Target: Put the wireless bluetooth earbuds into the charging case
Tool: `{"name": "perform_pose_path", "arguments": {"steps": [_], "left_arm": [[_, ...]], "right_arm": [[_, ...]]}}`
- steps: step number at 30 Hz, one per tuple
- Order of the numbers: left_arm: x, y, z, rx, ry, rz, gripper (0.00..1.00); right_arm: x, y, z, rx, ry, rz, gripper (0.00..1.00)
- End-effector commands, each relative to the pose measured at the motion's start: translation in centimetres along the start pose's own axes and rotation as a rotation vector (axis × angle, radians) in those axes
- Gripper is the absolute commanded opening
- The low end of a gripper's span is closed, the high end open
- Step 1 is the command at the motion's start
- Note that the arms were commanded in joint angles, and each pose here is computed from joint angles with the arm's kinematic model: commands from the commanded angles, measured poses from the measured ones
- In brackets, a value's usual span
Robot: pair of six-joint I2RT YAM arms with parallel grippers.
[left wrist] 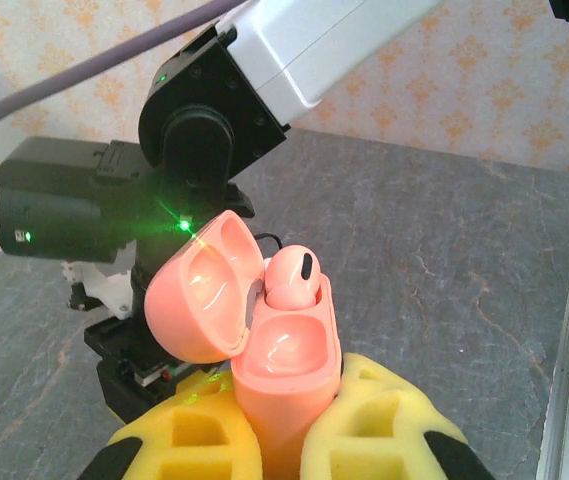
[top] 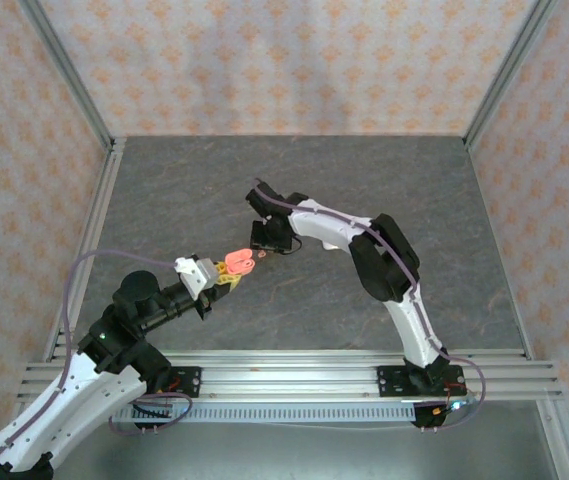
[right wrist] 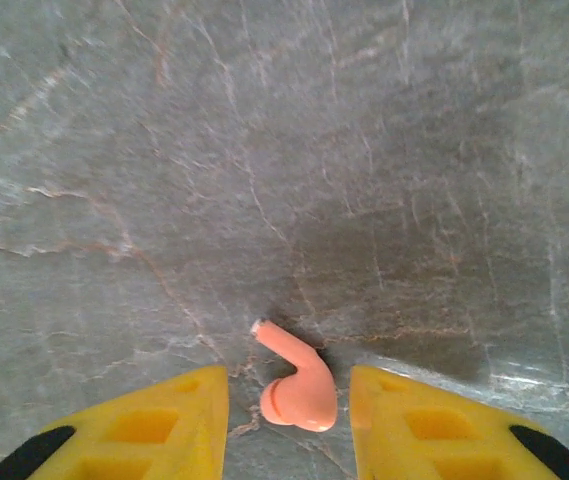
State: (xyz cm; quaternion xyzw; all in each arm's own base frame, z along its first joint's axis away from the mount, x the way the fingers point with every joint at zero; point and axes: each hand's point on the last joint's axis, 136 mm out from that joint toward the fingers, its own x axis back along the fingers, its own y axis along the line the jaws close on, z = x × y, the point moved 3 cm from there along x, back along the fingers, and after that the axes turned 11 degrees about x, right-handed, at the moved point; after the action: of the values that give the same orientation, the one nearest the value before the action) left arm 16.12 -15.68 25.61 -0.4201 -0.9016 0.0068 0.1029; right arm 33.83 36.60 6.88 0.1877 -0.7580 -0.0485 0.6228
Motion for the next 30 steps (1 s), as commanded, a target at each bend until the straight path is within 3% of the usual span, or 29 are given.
{"name": "perform_pose_path", "arguments": {"steps": [1,16,24,30], "left_arm": [[-0.2,0.1,-0.3,-0.002,-0.021,-0.004,0.0],[-0.1,-0.1,-0.3,0.004,-0.016,0.006,0.0],[0.5,-0.2,-0.4,0.009,-0.029,0.0,0.0],[0.5,-0.2,-0.4,0.009,-0.032,-0.001,0.0]], "right_arm": [[0.1,0.0,0.6,0.037,0.009,0.076,0.38],[2.6,-4.2,1.5,0.119,0.026,0.308,0.4],[4.6,-4.5,0.1,0.083,-0.039,0.293,0.39],[4.8,-1.8,0.0,0.071,-0.083,0.129,0.36]]}}
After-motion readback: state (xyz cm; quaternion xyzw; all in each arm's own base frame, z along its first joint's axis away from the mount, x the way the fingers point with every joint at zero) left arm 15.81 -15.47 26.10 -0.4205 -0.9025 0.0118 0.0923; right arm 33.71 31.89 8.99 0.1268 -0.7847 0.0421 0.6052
